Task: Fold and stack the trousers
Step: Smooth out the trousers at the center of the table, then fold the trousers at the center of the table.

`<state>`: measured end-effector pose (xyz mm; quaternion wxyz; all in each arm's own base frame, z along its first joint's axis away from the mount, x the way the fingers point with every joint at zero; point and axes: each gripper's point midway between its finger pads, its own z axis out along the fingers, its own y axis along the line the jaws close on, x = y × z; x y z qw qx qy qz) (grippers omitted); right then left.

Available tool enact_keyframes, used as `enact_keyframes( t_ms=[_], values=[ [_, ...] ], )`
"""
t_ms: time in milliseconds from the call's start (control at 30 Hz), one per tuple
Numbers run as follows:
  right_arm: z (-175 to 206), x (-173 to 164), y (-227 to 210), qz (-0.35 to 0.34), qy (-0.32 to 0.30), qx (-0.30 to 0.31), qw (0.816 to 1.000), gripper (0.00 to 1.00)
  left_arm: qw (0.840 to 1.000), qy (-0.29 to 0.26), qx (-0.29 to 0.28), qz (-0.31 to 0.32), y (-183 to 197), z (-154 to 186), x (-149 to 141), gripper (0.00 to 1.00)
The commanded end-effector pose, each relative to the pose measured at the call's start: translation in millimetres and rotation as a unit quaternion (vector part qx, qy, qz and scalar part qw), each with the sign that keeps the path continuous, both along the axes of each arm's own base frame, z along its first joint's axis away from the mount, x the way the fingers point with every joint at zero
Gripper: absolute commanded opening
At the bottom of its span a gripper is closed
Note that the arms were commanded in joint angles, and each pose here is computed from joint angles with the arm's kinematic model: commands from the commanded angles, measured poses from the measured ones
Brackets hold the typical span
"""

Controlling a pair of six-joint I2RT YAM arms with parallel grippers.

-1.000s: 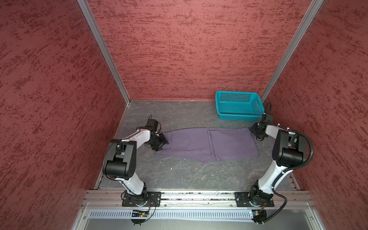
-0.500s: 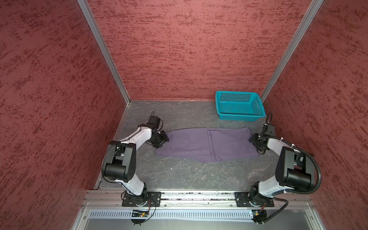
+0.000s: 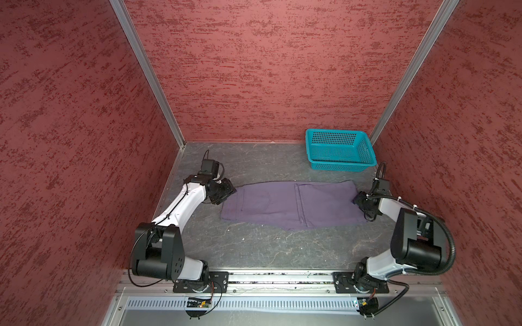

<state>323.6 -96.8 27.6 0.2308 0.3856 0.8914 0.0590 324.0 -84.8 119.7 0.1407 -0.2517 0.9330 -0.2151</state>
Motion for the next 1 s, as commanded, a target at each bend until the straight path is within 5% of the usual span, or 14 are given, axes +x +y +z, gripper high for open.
enact_keyframes(
  t_ms=[0, 200, 400, 567, 767, 867, 967],
  values=[
    [0, -24, -18, -0.034, 0.038, -0.03, 0.998, 0.73, 1.0, 0.007, -0.003, -0.007, 1, -5, -8, 0.59],
    [26, -26, -27, -0.051, 0.023, -0.052, 0.997, 0.89, 1.0, 0.01, -0.015, -0.008, -2, -11, -5, 0.59],
    [-3, -19, 2, -0.011, 0.002, 0.027, 1.0, 0.86, 1.0, 0.01, -0.016, -0.009, -1, -9, -4, 0.59],
    [-15, -9, 21, 0.005, -0.022, 0.084, 0.996, 0.67, 1.0, 0.009, -0.022, -0.004, 0, -8, -8, 0.59],
    [2, 5, 23, 0.009, -0.054, 0.099, 0.994, 0.11, 1.0, 0.012, -0.028, 0.005, 4, -12, -11, 0.59],
    [19, 15, 20, 0.015, -0.069, 0.093, 0.993, 0.0, 0.999, 0.01, -0.032, 0.005, 3, -12, -10, 0.59],
    [40, 25, 21, 0.027, -0.093, 0.094, 0.991, 0.0, 0.999, 0.01, -0.035, 0.004, 1, -10, -9, 0.59]
  ],
)
